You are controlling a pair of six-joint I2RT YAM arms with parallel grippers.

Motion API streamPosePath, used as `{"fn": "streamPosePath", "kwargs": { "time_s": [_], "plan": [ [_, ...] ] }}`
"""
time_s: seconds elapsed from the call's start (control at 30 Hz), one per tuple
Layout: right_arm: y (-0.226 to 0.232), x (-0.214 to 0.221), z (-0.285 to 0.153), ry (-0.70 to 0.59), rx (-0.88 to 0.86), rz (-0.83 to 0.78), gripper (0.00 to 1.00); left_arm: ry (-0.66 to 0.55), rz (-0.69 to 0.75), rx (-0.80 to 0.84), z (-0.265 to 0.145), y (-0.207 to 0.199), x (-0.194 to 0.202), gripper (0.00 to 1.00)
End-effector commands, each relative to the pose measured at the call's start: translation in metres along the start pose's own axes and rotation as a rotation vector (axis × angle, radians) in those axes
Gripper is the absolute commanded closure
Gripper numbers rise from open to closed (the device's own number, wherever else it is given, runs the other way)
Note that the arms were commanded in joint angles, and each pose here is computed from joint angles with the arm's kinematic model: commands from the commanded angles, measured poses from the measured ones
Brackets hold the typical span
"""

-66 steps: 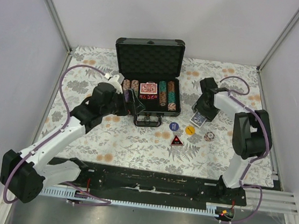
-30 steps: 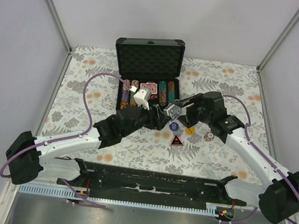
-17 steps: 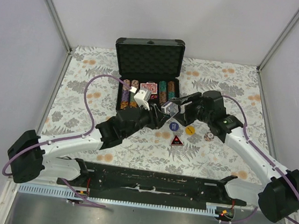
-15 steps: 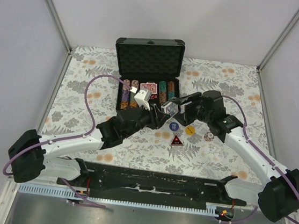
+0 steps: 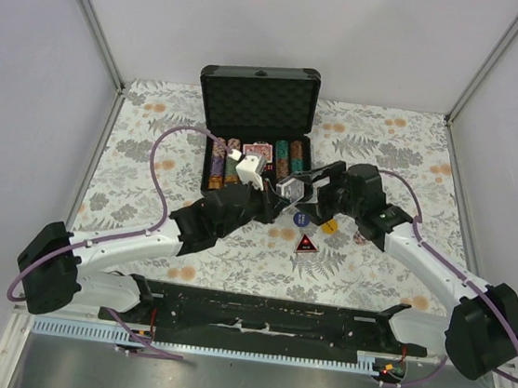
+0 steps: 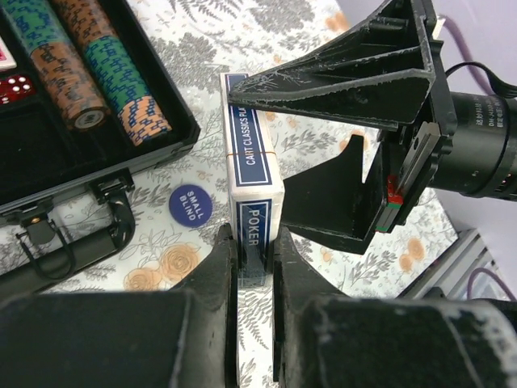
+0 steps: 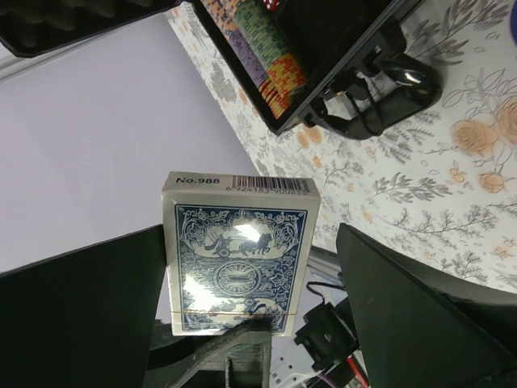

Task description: Pack up texas hold em set

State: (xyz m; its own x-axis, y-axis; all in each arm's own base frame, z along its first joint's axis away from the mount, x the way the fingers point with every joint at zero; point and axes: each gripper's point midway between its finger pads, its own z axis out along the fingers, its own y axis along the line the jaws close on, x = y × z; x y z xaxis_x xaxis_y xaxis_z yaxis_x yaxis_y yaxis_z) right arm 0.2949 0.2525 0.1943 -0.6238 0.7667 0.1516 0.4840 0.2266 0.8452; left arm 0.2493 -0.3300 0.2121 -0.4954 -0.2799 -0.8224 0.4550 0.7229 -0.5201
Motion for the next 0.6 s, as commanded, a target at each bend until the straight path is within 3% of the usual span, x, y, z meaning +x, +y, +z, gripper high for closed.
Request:
{"fn": "streamPosePath", "kwargs": {
  "time_s": [0.0, 0.57],
  "plan": [
    [-0.001, -0.006, 0.001, -0.032, -0.027, -0.087, 0.08, -0.059, 0.047, -0.055, 0.0, -0.002, -0.037, 0.98],
    [-0.037, -0.062, -0.045, -0.251, 0.102, -0.326, 0.1, 0.316, -0.207, -0.182, 0.038, 0.111, -0.058, 0.98]
  ]
}}
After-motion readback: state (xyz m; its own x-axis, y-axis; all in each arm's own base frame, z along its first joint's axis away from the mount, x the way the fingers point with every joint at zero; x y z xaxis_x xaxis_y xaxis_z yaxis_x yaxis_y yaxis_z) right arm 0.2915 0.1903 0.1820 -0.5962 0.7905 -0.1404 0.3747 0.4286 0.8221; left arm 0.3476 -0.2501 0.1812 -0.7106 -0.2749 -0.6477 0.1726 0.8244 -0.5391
